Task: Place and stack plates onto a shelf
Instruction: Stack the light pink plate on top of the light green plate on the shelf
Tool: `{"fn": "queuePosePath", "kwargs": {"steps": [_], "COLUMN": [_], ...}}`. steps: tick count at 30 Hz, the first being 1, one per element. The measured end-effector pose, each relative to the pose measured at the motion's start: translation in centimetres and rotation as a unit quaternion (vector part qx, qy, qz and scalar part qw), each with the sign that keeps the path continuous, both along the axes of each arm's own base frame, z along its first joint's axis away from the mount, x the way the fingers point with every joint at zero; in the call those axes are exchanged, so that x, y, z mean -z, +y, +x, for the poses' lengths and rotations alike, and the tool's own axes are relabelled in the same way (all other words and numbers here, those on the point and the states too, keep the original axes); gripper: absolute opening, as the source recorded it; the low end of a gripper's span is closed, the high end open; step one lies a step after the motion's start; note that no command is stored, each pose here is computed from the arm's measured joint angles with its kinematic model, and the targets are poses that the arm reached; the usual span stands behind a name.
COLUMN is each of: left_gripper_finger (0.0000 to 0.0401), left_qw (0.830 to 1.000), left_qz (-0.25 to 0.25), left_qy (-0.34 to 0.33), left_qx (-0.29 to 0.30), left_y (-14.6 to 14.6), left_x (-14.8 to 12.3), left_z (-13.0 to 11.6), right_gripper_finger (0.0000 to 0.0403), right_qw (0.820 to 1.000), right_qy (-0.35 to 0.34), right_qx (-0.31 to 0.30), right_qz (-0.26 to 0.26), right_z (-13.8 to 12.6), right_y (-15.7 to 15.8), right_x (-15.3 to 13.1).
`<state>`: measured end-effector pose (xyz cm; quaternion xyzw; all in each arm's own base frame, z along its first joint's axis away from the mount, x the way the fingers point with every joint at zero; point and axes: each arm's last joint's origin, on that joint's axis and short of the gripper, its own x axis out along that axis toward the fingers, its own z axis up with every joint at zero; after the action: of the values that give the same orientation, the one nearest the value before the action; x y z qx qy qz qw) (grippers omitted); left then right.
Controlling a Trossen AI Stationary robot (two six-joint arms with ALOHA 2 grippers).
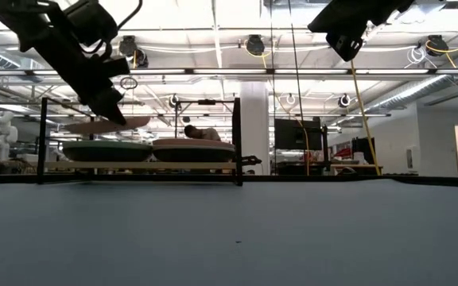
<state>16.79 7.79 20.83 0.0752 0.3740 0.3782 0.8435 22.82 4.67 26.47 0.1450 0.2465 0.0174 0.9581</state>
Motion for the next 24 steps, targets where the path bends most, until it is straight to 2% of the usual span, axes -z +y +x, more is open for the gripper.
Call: {"fn": "queuePosePath", "kwargs": {"steps": [4, 12, 24], "left_gripper_finger": [0.0012, 0.0012, 0.0012], "left_qw": [0.999, 0.999, 0.998], "left_qz": [-0.028, -0.042, -0.051], "left_qy": [-0.015, -0.022, 0.013], "left_qx": [0.017, 0.023, 0.024], "left_y": [0.1, 0.2, 0.4], "left_x": [0.1, 0.1, 1.2], "left_z": [0.0, 0.0, 0.6], "right_gripper_finger": [0.0000, 0.0000, 0.0000], "right_qw": [1.000, 1.000, 1.000], "right_qy": [0.000, 0.000, 0.000], "right_qx": [0.000, 0.000, 0.000], "right_qz": [0.000, 0.000, 0.000], "right_z": [0.0, 0.0, 0.0], "right_y": [0.0, 0.0, 0.0], "right_x": [0.0, 0.0, 0.0]}}
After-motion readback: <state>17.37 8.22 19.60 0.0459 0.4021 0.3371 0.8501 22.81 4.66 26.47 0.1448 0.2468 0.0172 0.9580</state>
